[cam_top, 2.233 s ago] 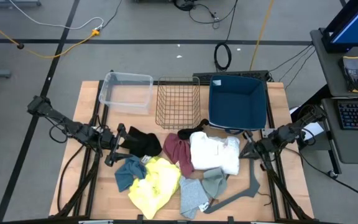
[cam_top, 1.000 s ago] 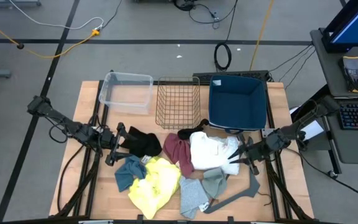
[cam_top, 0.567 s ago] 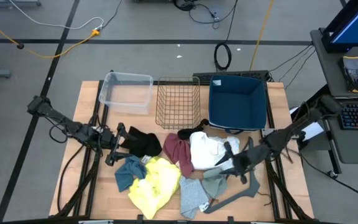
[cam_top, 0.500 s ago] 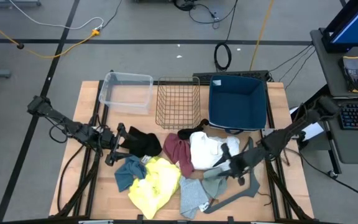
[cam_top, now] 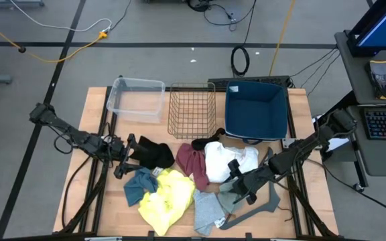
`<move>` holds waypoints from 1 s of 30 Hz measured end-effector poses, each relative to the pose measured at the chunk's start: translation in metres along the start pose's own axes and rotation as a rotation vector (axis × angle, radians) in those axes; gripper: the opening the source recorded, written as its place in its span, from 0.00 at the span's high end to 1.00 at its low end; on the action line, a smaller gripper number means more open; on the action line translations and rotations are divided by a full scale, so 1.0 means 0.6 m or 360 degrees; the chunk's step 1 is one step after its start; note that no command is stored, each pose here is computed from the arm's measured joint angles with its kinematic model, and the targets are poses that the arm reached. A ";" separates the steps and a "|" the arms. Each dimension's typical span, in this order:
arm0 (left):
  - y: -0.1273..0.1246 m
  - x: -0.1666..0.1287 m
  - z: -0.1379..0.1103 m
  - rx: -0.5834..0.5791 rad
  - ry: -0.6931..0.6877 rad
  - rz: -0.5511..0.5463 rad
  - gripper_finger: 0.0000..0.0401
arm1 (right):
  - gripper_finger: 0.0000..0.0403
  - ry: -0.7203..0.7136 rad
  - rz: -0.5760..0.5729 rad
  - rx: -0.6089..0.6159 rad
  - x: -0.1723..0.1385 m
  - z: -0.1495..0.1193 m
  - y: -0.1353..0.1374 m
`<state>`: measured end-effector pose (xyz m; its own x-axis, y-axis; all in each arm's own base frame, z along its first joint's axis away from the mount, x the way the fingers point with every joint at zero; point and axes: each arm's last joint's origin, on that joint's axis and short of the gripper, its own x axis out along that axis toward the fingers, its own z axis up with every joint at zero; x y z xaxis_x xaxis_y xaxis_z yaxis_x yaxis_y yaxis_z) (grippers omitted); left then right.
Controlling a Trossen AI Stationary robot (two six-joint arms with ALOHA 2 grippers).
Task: Pick & Place Cloths
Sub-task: Put the gray sock into the transparent bin
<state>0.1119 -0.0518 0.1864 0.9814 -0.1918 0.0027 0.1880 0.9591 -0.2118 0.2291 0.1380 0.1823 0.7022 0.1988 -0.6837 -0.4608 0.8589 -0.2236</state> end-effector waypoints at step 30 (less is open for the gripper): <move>0.000 0.000 -0.001 -0.0015 0.0007 0.0006 0.15 | 0.82 0.0155 0.0013 0.0087 0.023 -0.019 0.007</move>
<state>0.1119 -0.0517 0.1859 0.9820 -0.1888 -0.0024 0.1837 0.9579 -0.2207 0.2307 0.1390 0.1639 0.6413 0.1614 -0.7502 -0.4340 0.8825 -0.1811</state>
